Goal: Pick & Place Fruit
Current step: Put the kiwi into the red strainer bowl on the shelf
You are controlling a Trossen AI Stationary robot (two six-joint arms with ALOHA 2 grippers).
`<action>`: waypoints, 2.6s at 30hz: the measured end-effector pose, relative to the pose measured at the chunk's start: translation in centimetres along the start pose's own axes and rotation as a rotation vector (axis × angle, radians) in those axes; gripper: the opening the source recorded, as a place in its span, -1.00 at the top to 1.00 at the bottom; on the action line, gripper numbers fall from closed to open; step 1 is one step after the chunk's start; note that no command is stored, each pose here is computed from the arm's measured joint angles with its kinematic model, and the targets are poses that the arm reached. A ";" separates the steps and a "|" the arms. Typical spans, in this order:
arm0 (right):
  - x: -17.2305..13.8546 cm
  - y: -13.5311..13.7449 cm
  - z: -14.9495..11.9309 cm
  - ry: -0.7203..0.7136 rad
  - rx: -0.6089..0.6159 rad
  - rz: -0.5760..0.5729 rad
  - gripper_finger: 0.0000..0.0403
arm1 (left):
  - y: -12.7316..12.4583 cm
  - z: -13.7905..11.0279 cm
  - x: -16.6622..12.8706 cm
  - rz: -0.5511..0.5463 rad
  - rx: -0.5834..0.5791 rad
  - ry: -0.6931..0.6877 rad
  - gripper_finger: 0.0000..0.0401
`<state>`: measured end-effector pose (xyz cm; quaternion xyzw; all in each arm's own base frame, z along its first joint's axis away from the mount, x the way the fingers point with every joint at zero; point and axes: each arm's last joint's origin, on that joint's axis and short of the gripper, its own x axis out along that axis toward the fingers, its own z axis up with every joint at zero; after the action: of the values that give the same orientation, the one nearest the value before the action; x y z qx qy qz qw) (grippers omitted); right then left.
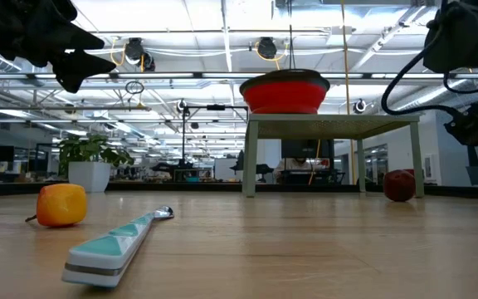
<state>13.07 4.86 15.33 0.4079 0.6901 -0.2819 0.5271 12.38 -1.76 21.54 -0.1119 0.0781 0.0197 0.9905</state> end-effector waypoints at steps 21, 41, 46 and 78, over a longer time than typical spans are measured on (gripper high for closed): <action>-0.3 0.9 0.1 -0.021 0.041 0.079 -0.05 | 0.0 0.0 0.0 0.000 0.000 0.000 -0.12; -8.0 6.7 0.7 -0.616 -0.099 0.425 -0.06 | 0.0 0.0 0.0 -0.001 -0.001 -0.001 -0.12; -10.2 9.0 0.9 -0.815 -0.230 0.655 -0.06 | 0.0 0.0 0.0 -0.001 -0.001 -0.001 -0.12; -19.8 11.1 -2.8 -1.694 -1.124 1.367 -0.06 | 0.0 0.0 0.0 -0.001 0.019 -0.001 -0.12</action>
<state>23.43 7.50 35.49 0.0898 -0.2015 0.2136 0.9517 12.38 -1.76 21.57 -0.1025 0.0778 0.0185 0.9915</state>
